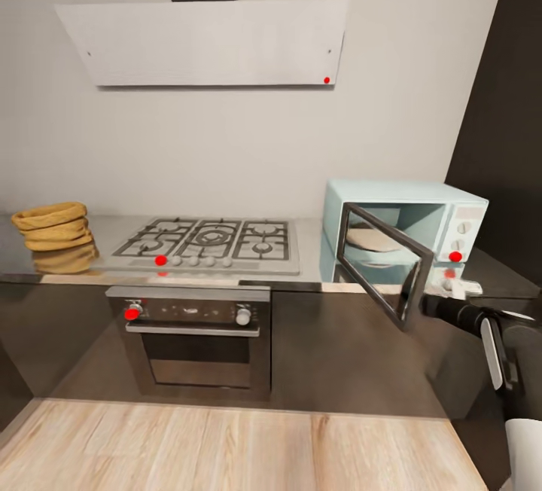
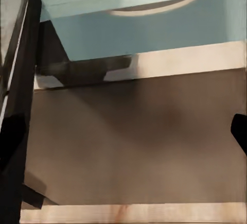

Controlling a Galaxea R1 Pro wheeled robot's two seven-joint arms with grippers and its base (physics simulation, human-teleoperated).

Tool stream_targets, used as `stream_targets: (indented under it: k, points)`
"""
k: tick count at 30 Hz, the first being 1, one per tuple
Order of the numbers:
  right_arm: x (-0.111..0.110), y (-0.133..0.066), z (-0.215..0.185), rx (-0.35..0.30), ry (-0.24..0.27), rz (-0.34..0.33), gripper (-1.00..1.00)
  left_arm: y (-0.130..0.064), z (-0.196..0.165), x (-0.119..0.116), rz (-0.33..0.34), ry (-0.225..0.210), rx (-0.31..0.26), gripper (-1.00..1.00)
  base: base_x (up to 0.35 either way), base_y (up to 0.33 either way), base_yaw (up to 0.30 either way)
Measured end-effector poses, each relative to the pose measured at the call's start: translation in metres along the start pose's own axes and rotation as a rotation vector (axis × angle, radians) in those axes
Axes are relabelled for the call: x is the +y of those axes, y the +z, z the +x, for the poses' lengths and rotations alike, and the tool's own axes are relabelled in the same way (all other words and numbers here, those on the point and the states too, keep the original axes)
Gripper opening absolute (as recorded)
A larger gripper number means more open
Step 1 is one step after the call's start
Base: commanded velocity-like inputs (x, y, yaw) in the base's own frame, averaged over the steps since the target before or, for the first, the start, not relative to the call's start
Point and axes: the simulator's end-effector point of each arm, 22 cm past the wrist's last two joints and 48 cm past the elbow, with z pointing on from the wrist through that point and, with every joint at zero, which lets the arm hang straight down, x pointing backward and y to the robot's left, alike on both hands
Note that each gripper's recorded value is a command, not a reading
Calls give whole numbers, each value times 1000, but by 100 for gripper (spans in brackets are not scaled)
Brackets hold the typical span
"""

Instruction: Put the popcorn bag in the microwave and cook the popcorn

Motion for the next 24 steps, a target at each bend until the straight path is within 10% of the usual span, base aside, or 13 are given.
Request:
stream_targets:
  k: [12,24]
  points:
    - [44,0,5,8,14,-181,100,0,0,1,-1,2,0,100,-40,25,0]
    - [10,-6,1,-13,29,-106,100,0,1,0,0,-1,1,100,0,297,0]
